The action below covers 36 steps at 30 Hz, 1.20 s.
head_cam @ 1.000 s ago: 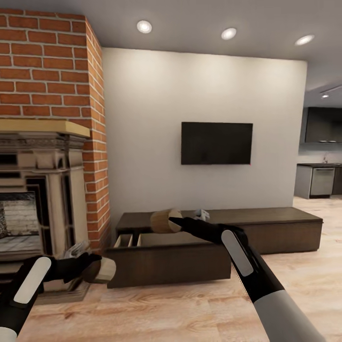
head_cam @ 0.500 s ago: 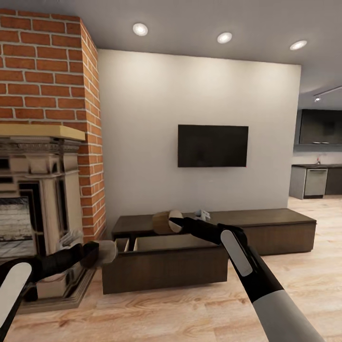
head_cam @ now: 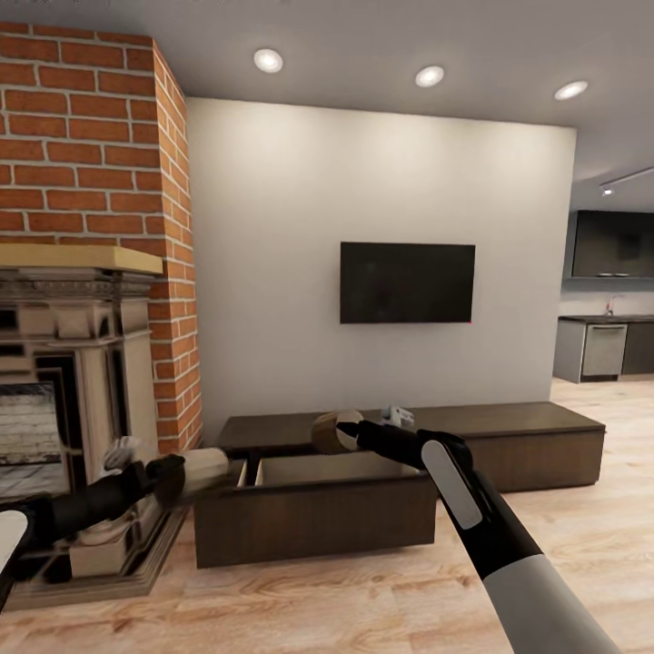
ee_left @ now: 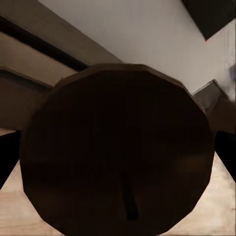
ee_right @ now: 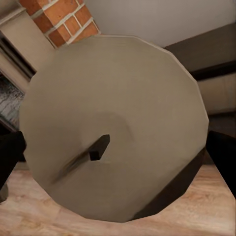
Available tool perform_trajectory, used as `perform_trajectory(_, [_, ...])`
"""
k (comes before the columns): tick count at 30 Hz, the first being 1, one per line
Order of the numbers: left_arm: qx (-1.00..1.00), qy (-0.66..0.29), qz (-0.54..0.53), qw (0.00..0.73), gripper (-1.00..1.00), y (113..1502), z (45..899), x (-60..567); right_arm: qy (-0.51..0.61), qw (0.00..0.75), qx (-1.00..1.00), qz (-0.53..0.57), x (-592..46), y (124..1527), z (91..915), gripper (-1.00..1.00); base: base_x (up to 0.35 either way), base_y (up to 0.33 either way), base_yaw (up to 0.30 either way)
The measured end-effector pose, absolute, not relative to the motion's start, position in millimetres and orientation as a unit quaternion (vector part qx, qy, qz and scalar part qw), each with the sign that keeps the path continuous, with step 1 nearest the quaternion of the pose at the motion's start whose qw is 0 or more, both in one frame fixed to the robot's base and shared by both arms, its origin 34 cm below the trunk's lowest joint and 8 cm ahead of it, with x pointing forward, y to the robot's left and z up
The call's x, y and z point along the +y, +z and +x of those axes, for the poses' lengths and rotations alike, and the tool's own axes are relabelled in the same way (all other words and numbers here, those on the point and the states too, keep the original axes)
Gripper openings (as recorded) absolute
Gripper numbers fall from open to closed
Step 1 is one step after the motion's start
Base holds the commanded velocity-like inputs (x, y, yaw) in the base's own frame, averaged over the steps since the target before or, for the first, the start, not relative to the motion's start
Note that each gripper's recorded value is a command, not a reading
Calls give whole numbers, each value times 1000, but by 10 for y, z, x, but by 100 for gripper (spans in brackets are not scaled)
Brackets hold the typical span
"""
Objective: Place each of the two pumpkins and all three candles from the living room inside a cabinet in the living room (use any cabinet), then make sure every cabinet is closed, and position the cauldron so it is next to a table in the living room.
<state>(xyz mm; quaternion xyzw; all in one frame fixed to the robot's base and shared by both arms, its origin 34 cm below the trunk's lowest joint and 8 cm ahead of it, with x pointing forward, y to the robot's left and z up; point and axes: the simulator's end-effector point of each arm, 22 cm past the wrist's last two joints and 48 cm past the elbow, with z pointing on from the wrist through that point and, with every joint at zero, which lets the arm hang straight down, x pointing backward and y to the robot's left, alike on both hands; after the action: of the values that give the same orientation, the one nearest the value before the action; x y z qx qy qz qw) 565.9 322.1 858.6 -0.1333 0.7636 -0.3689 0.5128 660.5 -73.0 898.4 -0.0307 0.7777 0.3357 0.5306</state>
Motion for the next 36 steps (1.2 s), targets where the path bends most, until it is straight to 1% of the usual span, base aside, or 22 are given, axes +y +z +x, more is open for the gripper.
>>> perform_trajectory(4, [732, -423, -106, 523, -100, 9012, 5554, 3231, 337, 532, 776, -29, -746, 9087, 6625, -100, 0, 0, 0])
perform_trajectory(8, [720, -440, -93, 528, -100, 9236, 5516, 3252, 340, 535, 773, -31, -729, 9219, 6627, -100, 0, 0, 0])
perform_trajectory(16, [717, -449, -89, 526, -100, 9427, 5542, 3208, 335, 540, 772, -35, -743, 9417, 6654, -100, 0, 0, 0])
perform_trajectory(23, [716, -452, -89, 525, -100, 9563, 5570, 3184, 349, 565, 746, -51, -673, 9914, 6559, -100, 0, 0, 0])
perform_trajectory(31, [712, -458, -85, 525, -100, 9649, 5568, 3154, 350, 568, 743, -54, -656, 10019, 6548, -100, 3, 0, 0])
perform_trajectory(36, [708, -471, -72, 521, -100, 9661, 5548, 3060, 350, 566, 745, -53, -655, 9993, 6560, -100, 222, 0, 0])
